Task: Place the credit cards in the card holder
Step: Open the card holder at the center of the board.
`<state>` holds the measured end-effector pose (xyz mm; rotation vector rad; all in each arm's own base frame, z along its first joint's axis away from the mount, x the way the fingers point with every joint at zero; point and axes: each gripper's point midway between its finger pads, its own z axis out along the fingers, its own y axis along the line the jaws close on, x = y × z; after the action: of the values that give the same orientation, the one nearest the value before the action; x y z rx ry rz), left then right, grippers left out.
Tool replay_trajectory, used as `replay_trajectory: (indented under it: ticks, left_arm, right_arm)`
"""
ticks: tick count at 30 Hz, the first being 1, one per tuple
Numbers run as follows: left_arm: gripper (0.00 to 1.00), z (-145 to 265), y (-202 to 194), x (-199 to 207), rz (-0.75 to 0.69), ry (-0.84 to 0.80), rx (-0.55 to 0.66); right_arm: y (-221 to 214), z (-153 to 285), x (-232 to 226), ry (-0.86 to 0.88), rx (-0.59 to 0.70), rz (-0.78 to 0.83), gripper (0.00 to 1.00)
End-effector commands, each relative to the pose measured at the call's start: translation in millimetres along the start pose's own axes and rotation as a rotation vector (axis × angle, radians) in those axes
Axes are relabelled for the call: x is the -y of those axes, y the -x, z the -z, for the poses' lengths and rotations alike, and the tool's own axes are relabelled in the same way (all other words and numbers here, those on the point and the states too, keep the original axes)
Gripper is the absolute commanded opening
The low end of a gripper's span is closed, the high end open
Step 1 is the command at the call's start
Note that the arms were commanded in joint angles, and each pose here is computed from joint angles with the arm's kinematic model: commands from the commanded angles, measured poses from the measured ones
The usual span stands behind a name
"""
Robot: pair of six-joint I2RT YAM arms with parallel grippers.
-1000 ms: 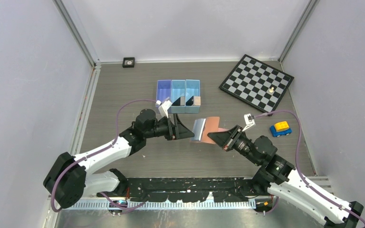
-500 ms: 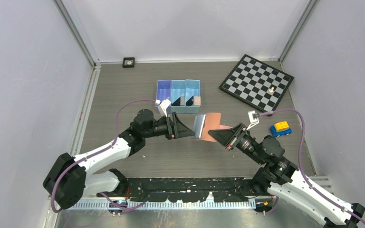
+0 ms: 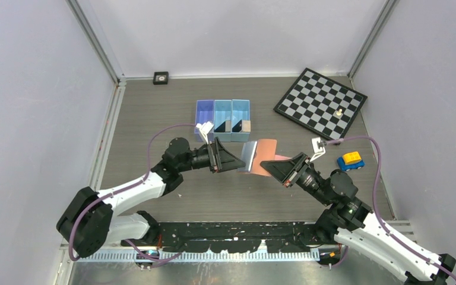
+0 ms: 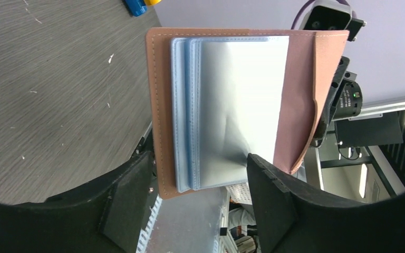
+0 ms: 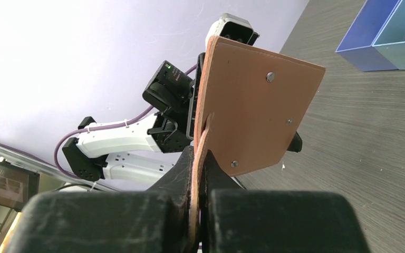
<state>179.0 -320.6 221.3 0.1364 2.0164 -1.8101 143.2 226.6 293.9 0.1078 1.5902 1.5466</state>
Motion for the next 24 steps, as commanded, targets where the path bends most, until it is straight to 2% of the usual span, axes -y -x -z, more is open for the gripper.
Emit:
replay_trajectory:
  ticks: [1,6,11,14,20,24]
  left_arm:
    - [0.65,3.6,4.7,20.6,-0.037,-0.081,0.017]
    - [0.50,9.7,8.3,13.9,-0.056,-0.028,0.067]
    - [0.40,13.2,10.4,10.5,-0.068,0.004,0.091]
    - [0.30,13.0,10.8,9.4,-0.066,0.010,0.093]
    - [0.02,12.3,10.2,5.7,-0.064,0.018,0.091]
    - [0.00,14.5,9.5,-4.8,-0.087,0.067,0.096]
  right_arm:
    - [5.5,-1.6,-4.9,0.026,0.031,-0.012,0.00]
    - [0.2,2.8,23.3,-0.072,0.041,-0.015,0.00]
    - [-3.5,6.6,35.7,-0.120,0.034,-0.013,0.00]
    - [-6.7,6.6,42.8,-0.150,0.021,-0.007,0.00]
    - [-14.7,9.0,67.3,-0.247,0.000,0.005,0.00]
    - [-14.7,21.3,104.6,-0.440,0.017,0.010,0.00]
